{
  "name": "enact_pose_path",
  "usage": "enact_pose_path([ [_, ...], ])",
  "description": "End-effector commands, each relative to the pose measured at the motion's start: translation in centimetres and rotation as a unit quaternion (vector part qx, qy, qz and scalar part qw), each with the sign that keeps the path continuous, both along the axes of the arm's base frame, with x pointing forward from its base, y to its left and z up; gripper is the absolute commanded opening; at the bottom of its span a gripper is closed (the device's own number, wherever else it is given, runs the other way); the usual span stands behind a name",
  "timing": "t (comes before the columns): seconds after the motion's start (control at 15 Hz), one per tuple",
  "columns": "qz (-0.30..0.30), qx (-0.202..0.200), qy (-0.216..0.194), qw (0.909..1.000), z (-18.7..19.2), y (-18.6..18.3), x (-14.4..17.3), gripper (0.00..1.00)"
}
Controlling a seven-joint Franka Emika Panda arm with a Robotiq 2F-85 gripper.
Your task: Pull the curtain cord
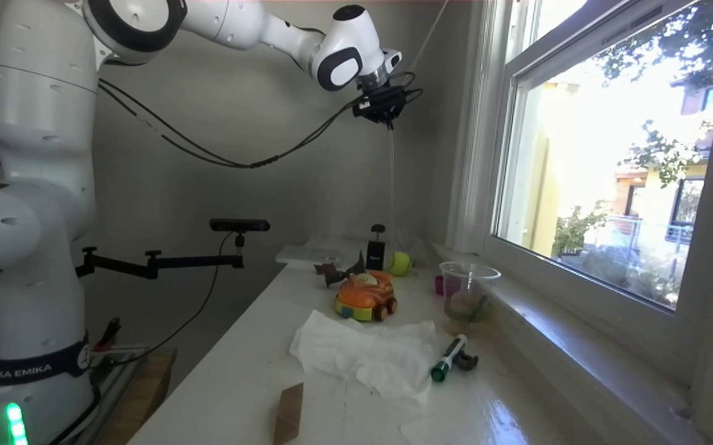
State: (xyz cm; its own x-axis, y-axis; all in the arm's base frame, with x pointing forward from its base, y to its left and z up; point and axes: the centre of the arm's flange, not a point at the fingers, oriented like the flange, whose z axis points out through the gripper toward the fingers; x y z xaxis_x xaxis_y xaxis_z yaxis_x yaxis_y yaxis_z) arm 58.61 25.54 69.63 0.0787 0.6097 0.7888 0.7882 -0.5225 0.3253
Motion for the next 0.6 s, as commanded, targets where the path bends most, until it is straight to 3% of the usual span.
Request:
enact_pose_path([
  [0.0, 0.012, -0.007, -0.023, 0.9996, 1.8, 0.7, 2.5, 0.0],
  [0.53, -0.012, 0.003, -0.118, 0.993, 9.6, -0.9, 5.5, 0.0],
])
